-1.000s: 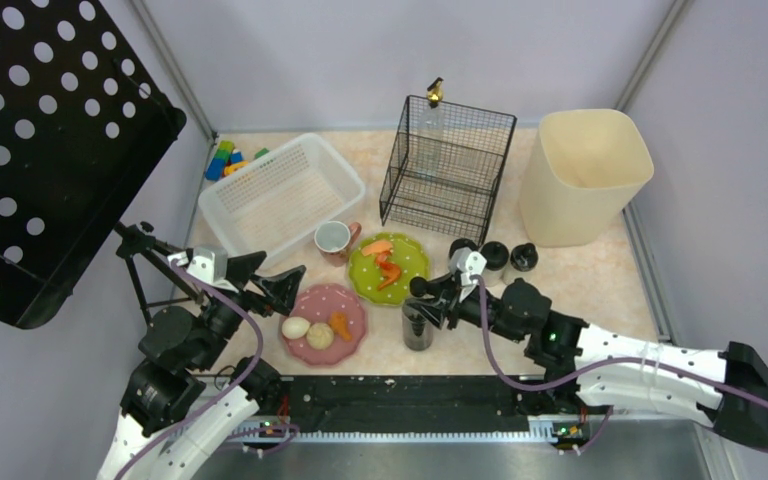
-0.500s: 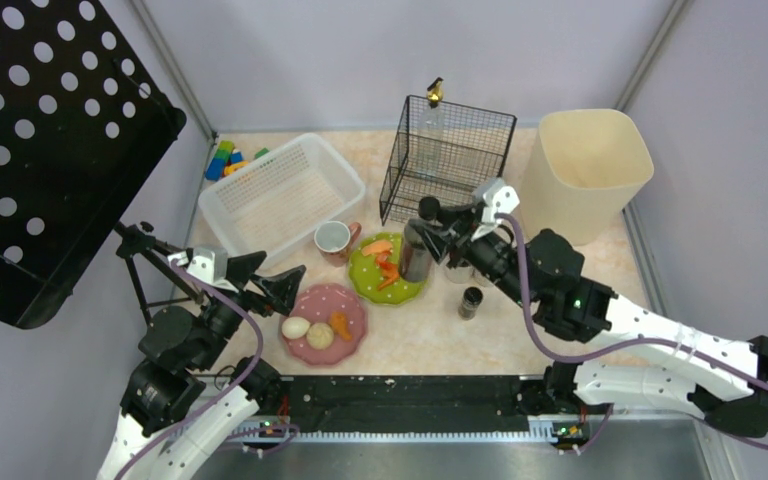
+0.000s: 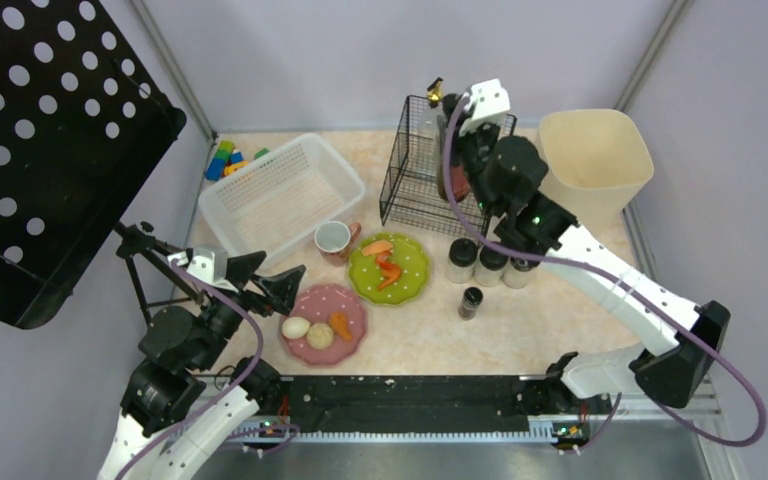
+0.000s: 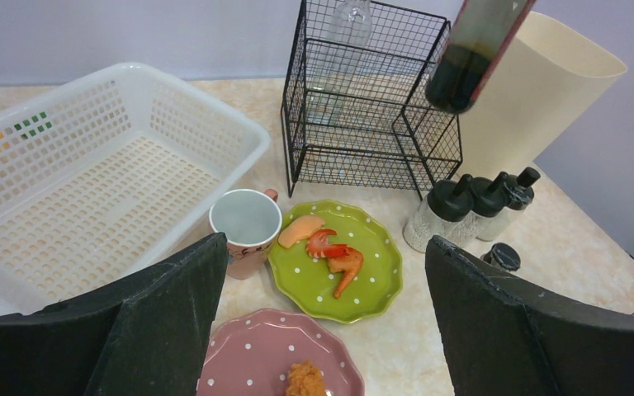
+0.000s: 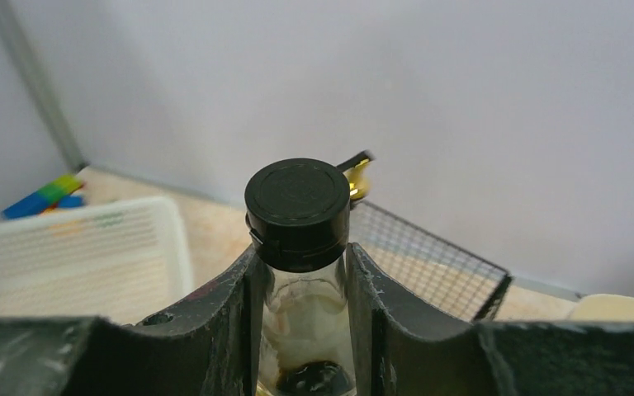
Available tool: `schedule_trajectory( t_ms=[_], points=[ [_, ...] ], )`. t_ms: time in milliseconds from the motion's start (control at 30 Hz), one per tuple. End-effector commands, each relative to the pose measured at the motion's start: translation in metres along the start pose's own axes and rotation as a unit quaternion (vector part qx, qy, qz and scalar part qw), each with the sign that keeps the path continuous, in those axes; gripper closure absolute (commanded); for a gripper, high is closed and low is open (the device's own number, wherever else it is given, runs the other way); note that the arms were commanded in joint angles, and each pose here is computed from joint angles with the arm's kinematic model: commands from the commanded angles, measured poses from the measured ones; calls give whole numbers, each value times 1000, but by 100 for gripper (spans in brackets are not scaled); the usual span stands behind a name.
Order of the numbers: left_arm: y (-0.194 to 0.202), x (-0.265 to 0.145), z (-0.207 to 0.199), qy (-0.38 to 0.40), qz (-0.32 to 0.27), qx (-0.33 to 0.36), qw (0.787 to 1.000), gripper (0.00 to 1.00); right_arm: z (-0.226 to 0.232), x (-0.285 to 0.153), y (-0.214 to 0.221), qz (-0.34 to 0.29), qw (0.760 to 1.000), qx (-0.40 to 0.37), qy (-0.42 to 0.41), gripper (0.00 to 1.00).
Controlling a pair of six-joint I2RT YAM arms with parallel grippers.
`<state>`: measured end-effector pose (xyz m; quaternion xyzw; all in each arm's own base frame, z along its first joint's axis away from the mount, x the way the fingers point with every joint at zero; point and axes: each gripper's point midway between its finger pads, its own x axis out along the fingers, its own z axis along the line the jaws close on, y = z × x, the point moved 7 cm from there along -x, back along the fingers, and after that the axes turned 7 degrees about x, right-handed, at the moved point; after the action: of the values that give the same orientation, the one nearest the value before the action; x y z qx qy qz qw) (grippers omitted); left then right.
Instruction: Clear the kitchen counter
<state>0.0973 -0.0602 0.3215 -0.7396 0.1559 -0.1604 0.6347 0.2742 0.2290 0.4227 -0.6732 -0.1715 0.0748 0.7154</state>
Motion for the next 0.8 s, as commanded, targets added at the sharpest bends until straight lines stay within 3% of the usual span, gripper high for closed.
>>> schedule_trajectory(
  t_ms=[0,367,767],
  points=[
    [-4,4,-1,1,-10,2,1000,6,-40,22,-81,-131,988,72,45,100],
    [-4,5,0,-1,-7,3,1000,6,-108,87,-76,-170,972,93,131,100],
    [-3,5,-1,0,-5,4,1000,6,-131,124,-73,-210,959,95,163,100]
  ],
)
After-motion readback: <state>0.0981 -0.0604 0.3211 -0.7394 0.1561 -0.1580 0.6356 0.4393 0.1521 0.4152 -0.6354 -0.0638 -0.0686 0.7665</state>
